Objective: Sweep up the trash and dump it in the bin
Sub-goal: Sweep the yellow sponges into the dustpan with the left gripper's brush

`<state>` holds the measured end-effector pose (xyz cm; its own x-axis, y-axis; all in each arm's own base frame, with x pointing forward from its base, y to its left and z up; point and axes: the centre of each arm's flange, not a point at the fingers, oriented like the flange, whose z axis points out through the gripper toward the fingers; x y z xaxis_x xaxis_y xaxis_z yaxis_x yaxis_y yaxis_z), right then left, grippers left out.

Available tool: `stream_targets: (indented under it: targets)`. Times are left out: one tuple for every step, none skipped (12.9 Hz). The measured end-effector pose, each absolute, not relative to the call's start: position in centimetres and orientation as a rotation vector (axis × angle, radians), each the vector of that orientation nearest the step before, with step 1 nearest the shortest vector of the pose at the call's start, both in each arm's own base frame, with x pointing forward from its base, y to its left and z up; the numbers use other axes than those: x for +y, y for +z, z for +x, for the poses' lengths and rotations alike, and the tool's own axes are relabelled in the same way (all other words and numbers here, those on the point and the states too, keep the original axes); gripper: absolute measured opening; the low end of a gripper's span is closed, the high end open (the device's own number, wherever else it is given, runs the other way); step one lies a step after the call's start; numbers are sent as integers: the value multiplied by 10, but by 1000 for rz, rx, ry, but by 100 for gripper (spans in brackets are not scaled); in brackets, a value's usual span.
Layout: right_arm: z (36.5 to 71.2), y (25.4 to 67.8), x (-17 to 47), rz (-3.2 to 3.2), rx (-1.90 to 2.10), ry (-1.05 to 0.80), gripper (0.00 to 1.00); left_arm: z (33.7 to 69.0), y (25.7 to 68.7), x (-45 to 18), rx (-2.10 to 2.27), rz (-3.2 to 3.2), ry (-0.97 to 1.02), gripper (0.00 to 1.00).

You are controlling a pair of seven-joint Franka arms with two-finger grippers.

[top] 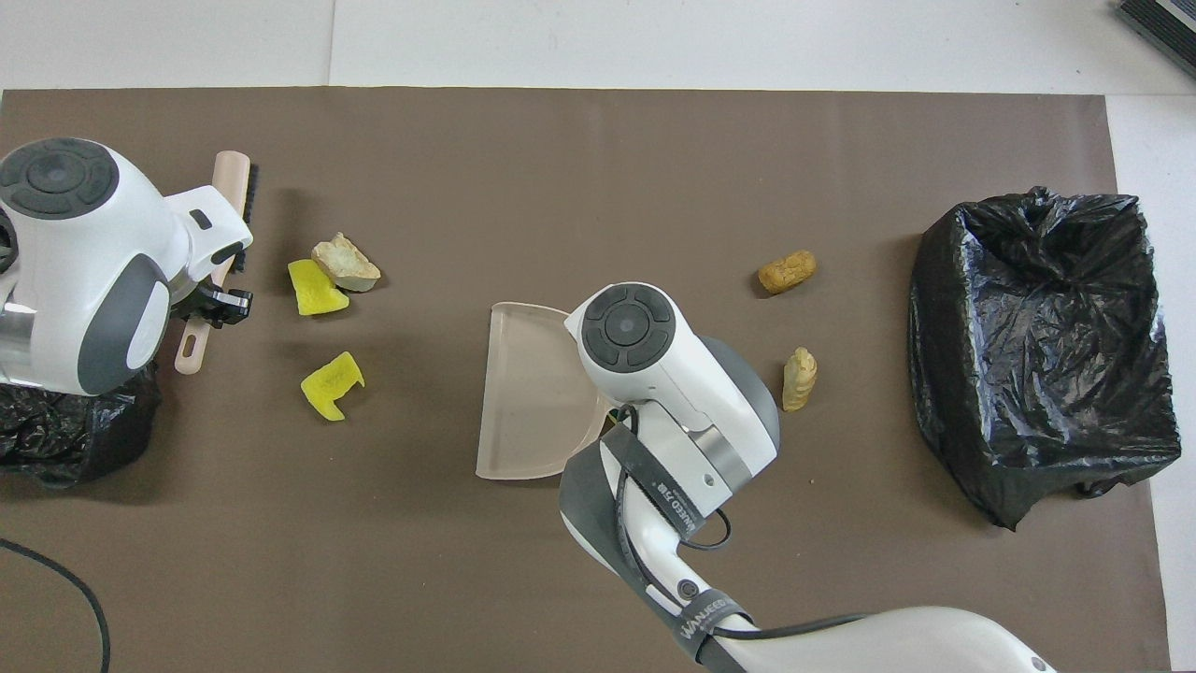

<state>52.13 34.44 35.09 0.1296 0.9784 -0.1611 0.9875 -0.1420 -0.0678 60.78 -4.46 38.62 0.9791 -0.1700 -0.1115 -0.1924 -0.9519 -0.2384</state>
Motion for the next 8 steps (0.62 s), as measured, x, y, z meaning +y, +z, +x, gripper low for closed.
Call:
stream_targets:
  targets:
    - [521,350,344,2317,2021,-261,32,606,376,-52,301,-2877,137,26]
    - [520,349,344,2316,2021,-264,32,601,366,-61,345,-2876,150,26]
    - [520,349,343,2315,2021,-266,32,594,357,-69,404,-2870,169,26]
    - [520,348,343,2315,2021,-267,32,586,351,-77,477,-2860,191,26]
    - [520,348,343,2315,2021,-267,32,577,347,-85,539,-2847,212,26]
    - [520,348,343,2314,2021,-268,32,567,345,-95,589,-2834,227,26]
    - [520,348,343,2314,2021,-268,32,555,345,-106,624,-2827,237,26]
    - [520,348,343,2314,2021,-269,32,543,345,-119,651,-2831,246,26]
